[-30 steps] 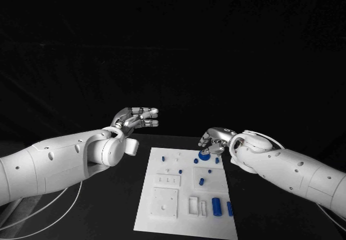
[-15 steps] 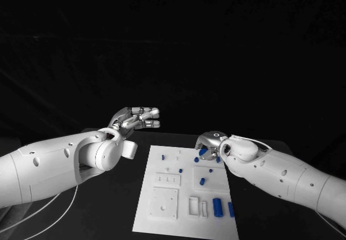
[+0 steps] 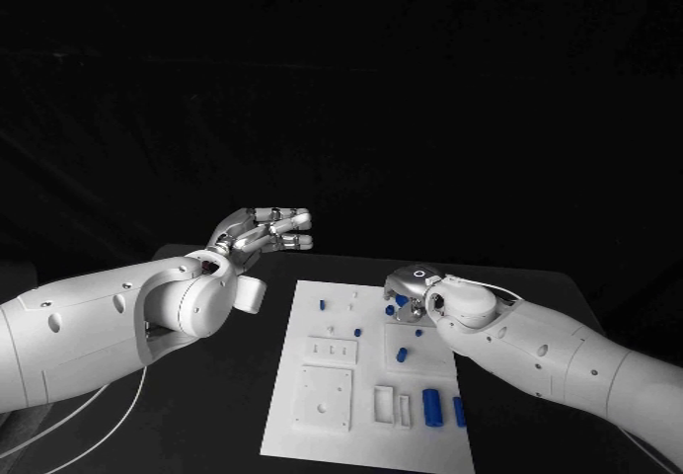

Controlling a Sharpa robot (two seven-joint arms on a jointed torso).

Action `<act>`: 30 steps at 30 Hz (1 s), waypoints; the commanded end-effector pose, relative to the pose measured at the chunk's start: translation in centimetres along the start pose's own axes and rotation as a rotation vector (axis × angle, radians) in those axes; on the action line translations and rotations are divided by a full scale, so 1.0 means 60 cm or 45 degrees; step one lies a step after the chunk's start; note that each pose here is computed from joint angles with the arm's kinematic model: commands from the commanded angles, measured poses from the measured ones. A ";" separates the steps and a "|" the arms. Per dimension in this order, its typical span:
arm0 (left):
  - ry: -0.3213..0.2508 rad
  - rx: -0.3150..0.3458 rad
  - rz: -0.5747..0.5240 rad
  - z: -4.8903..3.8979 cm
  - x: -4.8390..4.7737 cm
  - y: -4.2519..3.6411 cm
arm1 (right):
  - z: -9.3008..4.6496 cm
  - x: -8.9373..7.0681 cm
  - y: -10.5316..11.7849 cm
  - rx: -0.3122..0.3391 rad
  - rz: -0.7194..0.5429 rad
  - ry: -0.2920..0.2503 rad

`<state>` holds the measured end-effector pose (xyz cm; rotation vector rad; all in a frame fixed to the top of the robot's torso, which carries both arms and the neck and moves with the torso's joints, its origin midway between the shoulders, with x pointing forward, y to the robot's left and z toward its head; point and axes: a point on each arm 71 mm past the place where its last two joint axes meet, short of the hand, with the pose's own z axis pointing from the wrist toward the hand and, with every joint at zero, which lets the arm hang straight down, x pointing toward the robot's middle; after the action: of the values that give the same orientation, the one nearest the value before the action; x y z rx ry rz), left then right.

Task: Assemble the parts on the task board

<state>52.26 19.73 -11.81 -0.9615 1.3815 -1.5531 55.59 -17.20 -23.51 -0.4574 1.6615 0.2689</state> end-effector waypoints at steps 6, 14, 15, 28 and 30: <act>0.027 0.018 -0.004 -0.002 0.006 -0.010 | 0.001 0.004 -0.003 0.020 -0.059 -0.020; 0.024 0.037 -0.013 -0.003 0.005 -0.022 | 0.002 0.004 -0.004 0.033 -0.073 -0.035; 0.024 0.038 -0.014 -0.003 0.005 -0.022 | 0.002 0.004 -0.004 0.036 -0.074 -0.038; 0.031 0.037 -0.018 -0.002 0.006 -0.025 | 0.001 0.001 -0.009 0.054 -0.074 -0.072; 0.032 0.036 -0.018 -0.001 0.006 -0.024 | 0.000 0.001 -0.009 0.056 -0.075 -0.075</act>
<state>51.98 19.76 -10.55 -0.9555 1.3634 -1.5780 55.86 -17.65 -23.58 -0.4540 1.6062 0.2156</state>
